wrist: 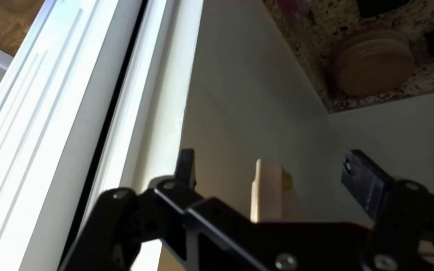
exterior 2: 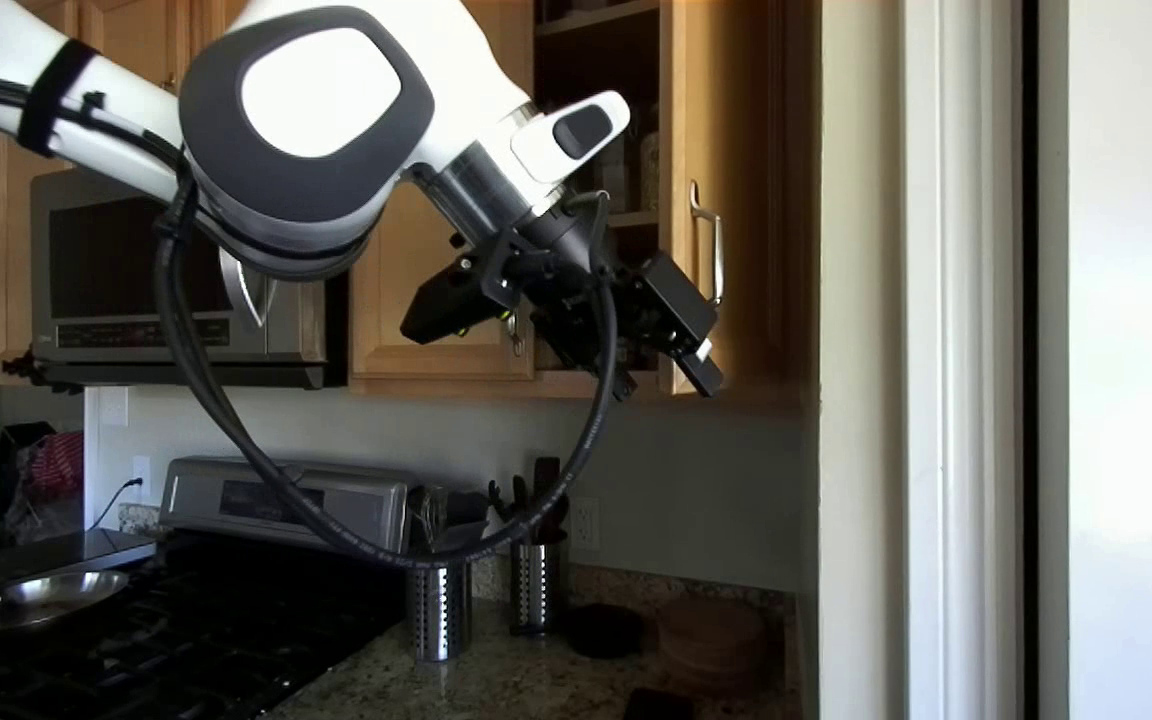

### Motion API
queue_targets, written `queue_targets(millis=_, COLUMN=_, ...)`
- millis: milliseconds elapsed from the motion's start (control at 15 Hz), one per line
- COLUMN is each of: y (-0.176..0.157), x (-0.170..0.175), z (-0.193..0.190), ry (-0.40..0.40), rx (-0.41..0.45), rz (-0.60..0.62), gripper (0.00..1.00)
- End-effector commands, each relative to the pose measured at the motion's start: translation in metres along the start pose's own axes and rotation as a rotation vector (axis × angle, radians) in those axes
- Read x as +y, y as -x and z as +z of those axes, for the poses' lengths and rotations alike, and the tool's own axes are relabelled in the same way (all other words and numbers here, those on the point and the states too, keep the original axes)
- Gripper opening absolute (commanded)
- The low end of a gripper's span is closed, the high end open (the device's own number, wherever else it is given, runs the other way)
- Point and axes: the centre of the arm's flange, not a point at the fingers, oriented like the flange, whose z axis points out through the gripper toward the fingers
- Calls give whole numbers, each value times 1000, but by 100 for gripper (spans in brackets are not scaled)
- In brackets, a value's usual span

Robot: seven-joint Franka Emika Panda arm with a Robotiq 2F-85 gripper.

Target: Close the top right cabinet door

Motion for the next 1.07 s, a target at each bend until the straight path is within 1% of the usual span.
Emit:
queue_targets(millis=0, y=-17, x=6, z=17, ry=-56, rx=28, rz=-20, gripper=100)
queue_targets(millis=267, y=-28, x=-3, z=12, ry=-116, rx=51, rz=-40, gripper=100)
queue_targets(millis=400, y=-32, x=-10, z=7, ry=-132, rx=54, rz=-59, gripper=100)
queue_targets(millis=600, y=-25, x=-22, z=-4, ry=-150, rx=15, rz=-98, gripper=100)
queue_targets(millis=733, y=-17, x=-39, z=-14, ry=-175, rx=-5, rz=-152, gripper=100)
queue_targets(millis=1000, y=-12, x=-79, z=-30, ry=-290, rx=-18, rz=-253, gripper=100)
